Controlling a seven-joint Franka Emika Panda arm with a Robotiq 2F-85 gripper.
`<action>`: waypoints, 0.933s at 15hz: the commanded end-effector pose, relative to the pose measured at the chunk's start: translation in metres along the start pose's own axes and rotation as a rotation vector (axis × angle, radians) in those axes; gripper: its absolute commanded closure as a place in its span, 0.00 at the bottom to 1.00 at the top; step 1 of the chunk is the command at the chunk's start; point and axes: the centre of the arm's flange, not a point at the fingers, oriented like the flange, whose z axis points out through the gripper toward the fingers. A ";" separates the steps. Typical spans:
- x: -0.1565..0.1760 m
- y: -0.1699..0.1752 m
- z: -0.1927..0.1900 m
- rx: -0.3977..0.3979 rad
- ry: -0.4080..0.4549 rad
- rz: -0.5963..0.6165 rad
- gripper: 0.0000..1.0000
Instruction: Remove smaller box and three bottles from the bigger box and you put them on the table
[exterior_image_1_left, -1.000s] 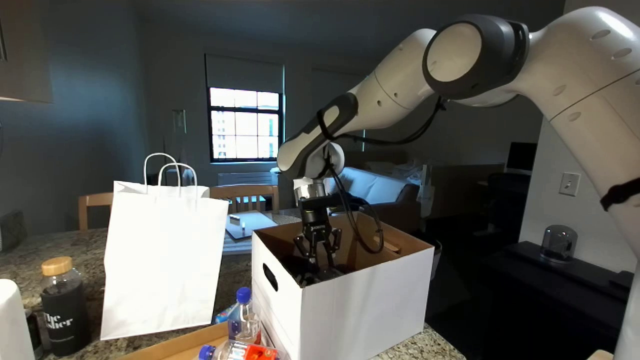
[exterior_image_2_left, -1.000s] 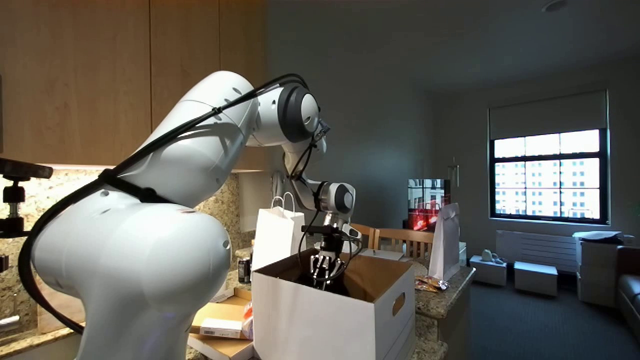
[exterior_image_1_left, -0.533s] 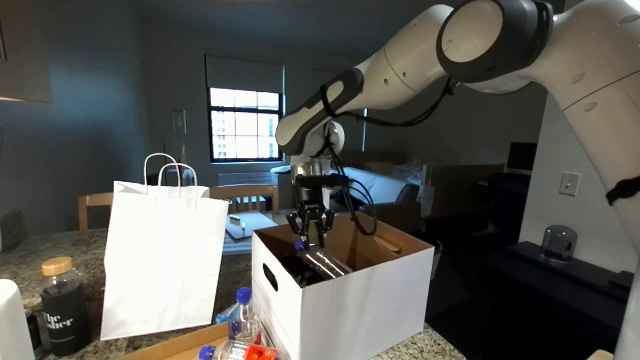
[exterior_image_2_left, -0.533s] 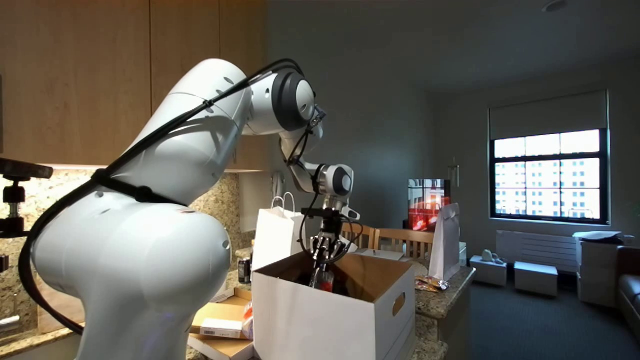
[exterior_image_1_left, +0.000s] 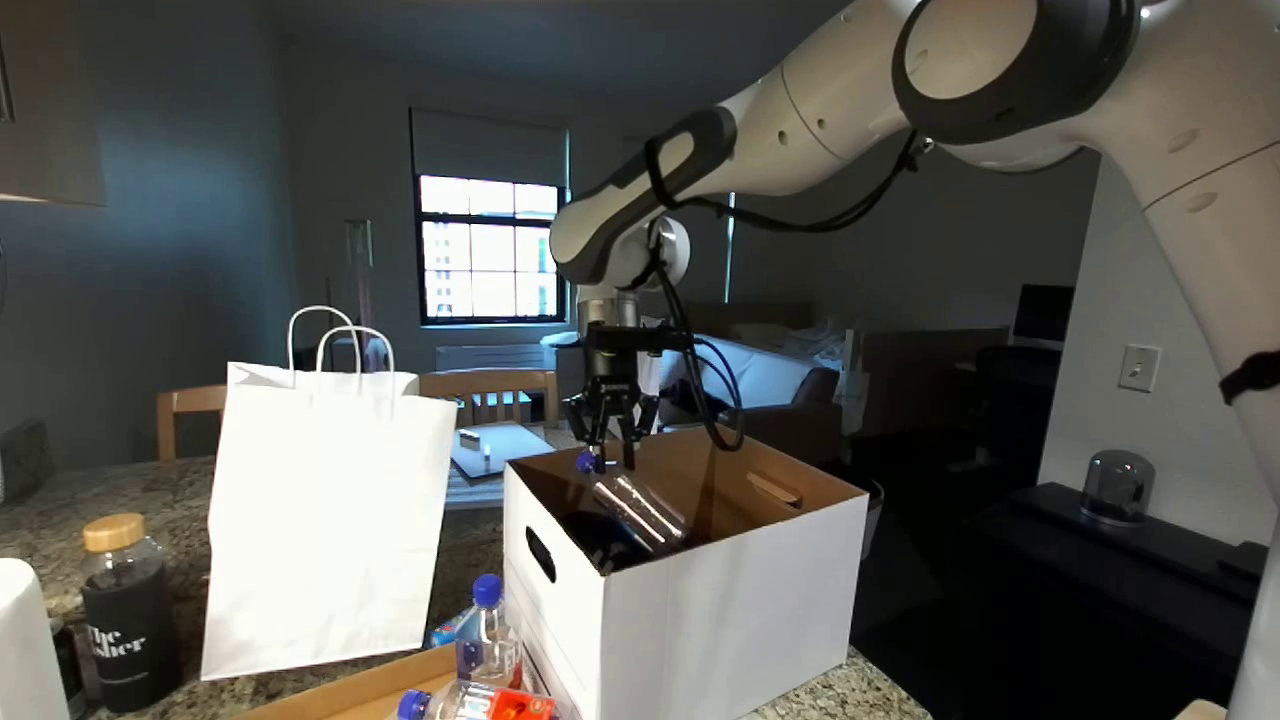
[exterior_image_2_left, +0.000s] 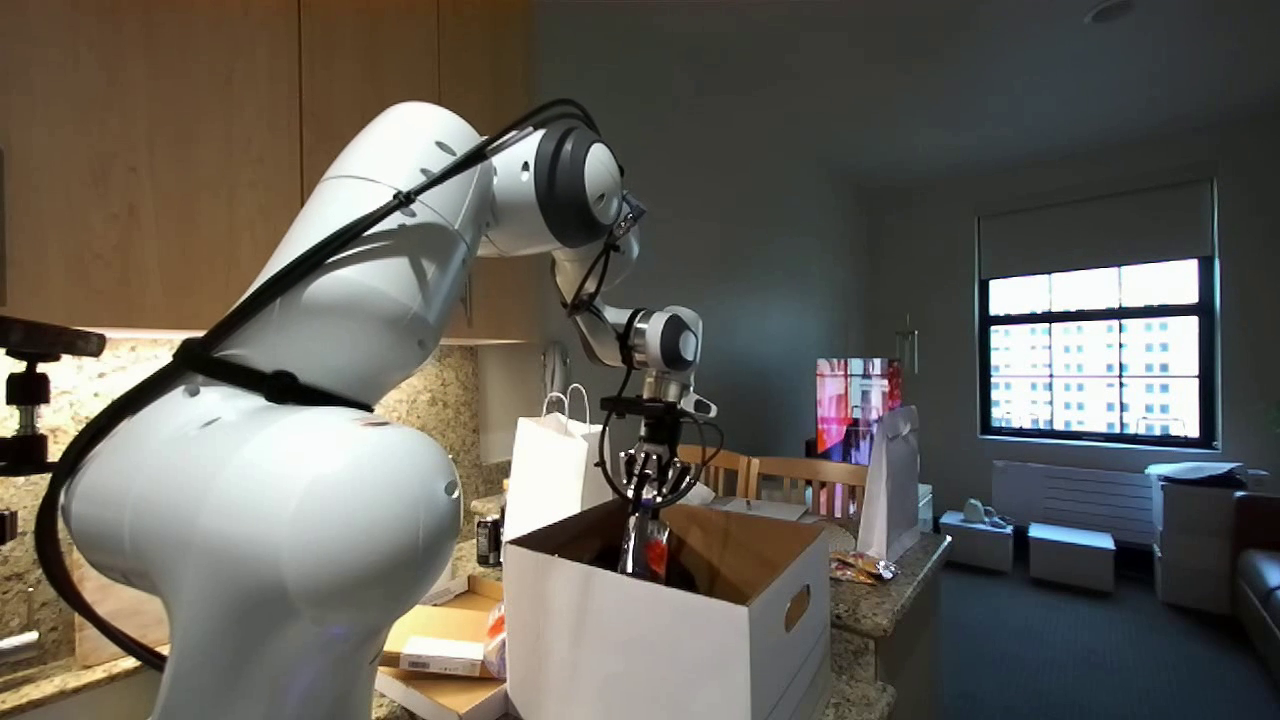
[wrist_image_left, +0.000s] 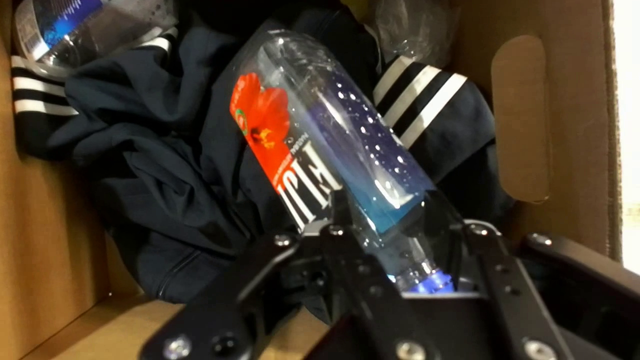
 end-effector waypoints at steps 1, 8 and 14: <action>-0.013 -0.007 -0.024 0.020 0.081 -0.053 0.85; -0.025 -0.037 -0.069 0.024 0.274 -0.107 0.85; -0.043 -0.065 -0.099 0.092 0.439 -0.167 0.85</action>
